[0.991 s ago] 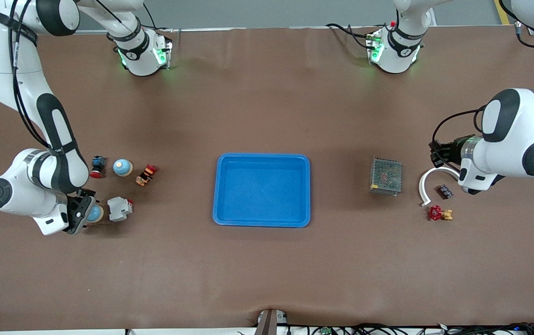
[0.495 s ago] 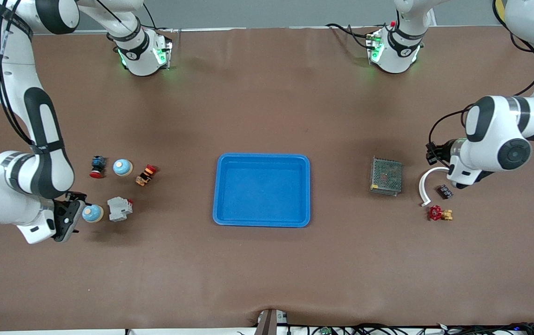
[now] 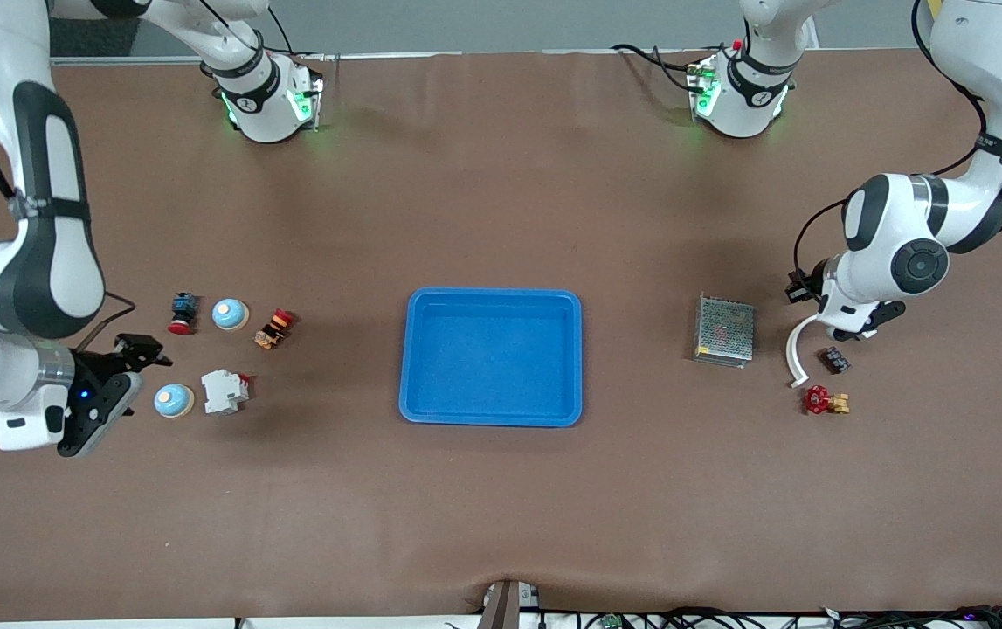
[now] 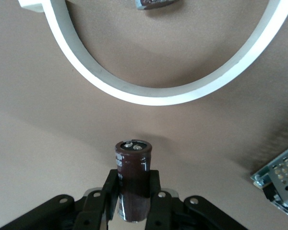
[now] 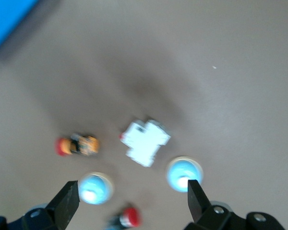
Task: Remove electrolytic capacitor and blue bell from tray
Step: 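Place the capacitor with the left gripper while the right gripper withdraws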
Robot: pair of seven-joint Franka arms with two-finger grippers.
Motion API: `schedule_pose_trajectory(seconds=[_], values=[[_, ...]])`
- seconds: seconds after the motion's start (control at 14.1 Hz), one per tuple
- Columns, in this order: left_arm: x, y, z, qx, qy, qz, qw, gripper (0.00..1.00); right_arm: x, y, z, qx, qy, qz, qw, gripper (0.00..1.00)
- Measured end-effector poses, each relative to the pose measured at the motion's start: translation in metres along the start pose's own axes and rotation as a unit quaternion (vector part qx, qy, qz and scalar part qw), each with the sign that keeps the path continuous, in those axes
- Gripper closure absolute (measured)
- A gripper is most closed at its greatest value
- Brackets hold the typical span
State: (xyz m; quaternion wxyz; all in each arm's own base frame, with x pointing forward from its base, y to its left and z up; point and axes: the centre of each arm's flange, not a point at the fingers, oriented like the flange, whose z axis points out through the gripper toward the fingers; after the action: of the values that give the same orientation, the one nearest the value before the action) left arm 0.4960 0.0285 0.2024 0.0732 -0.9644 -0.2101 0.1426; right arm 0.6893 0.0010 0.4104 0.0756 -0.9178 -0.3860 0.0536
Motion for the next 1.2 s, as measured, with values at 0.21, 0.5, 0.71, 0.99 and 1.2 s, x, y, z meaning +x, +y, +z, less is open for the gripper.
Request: schedule_pose_trajectory(seconds=[0.21, 0.5, 0.71, 0.99, 1.2], values=[[0.004, 0.001, 0.005, -0.007, 0.010, 0.003, 1.000, 0.70, 0.037, -0.069, -0.045, -0.007, 0.003, 0.140, 0.990, 0.00], [0.011, -0.003, 0.018, -0.014, 0.012, 0.003, 1.000, 0.70, 0.062, -0.139, -0.075, -0.011, 0.003, 0.291, 0.957, 0.00], [0.017, -0.003, 0.013, -0.017, 0.020, 0.002, 1.000, 0.48, 0.062, -0.144, -0.080, -0.012, 0.006, 0.345, 0.939, 0.00], [0.036, 0.002, -0.027, -0.021, 0.049, 0.000, 0.999, 0.08, 0.054, -0.143, -0.087, -0.011, 0.002, 0.383, 0.924, 0.00], [0.051, 0.022, -0.106, -0.016, 0.075, 0.007, 0.997, 0.00, 0.036, -0.146, -0.105, -0.008, -0.002, 0.390, 0.921, 0.00]])
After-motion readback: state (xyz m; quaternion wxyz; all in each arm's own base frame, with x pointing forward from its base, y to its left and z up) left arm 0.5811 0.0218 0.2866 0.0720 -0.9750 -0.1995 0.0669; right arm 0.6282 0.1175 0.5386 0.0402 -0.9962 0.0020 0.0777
